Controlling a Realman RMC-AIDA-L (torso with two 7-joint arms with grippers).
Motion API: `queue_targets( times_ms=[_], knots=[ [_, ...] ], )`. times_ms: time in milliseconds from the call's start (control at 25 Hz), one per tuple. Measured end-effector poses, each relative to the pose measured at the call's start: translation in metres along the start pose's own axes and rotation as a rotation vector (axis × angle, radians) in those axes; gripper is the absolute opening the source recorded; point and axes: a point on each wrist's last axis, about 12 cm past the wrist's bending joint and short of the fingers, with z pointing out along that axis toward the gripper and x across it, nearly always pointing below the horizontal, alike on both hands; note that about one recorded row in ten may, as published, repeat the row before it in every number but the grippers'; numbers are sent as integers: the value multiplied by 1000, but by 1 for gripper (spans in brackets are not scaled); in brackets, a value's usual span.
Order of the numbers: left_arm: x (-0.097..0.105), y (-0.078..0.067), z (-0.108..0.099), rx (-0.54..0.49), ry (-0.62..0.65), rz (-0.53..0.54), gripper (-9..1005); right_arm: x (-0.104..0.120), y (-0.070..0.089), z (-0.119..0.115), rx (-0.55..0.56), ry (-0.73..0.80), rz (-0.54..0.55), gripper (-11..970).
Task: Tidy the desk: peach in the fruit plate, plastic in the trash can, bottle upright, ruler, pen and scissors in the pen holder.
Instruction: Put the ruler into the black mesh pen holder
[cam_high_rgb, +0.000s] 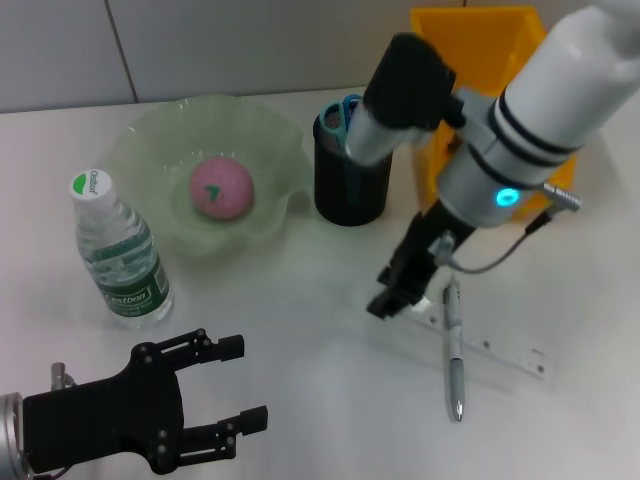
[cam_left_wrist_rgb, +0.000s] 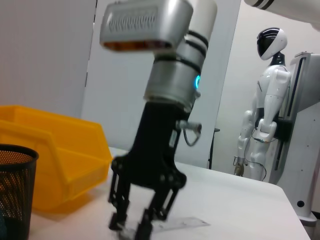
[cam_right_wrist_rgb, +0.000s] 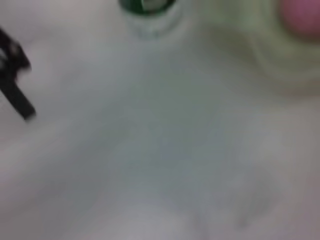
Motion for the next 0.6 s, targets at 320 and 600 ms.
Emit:
queue_targets(
  times_ms=[320,600],
  knots=[
    [-1,1,2,2,1,10,787,-12,-12,-41,17,-271,31,386],
    [-2,3,4,5,3,18,787,-15,-25,-66,90,-570,35,391]
  ],
)
